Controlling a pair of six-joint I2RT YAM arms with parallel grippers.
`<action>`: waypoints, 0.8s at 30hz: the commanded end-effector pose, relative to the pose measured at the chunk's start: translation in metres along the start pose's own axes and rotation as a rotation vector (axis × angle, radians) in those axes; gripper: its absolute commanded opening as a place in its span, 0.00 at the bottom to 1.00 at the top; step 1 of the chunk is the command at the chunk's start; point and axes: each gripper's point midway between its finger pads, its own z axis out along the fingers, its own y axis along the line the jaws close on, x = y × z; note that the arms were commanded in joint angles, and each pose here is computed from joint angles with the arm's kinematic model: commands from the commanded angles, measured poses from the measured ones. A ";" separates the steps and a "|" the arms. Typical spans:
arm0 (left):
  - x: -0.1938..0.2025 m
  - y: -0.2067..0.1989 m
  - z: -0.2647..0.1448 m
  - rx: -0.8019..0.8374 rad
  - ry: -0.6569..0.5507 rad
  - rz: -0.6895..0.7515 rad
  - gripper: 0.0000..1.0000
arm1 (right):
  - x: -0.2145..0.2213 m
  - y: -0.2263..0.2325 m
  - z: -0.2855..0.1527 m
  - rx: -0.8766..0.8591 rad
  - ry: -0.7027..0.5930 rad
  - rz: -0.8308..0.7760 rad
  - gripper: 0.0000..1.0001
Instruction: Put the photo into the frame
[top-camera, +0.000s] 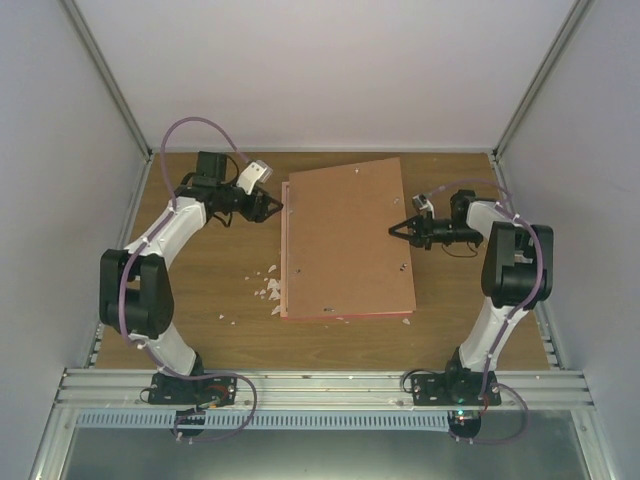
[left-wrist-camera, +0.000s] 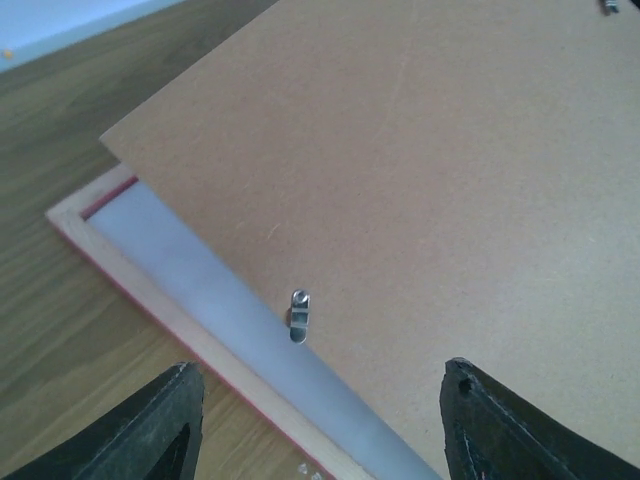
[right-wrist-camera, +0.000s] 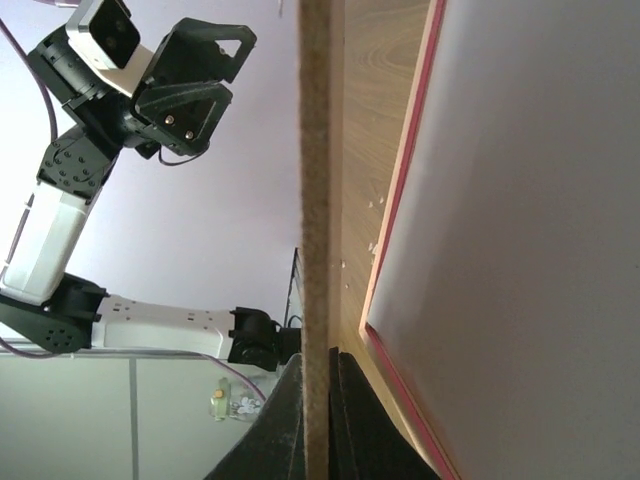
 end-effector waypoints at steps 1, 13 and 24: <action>0.011 0.018 0.011 -0.062 0.010 -0.060 0.65 | -0.013 0.005 0.000 -0.050 -0.017 0.001 0.01; 0.034 0.024 0.029 -0.073 0.059 -0.080 0.63 | -0.020 0.001 -0.001 -0.023 -0.018 0.028 0.01; 0.024 0.020 0.064 -0.096 0.098 0.017 0.61 | -0.022 0.010 -0.006 -0.036 -0.024 0.014 0.00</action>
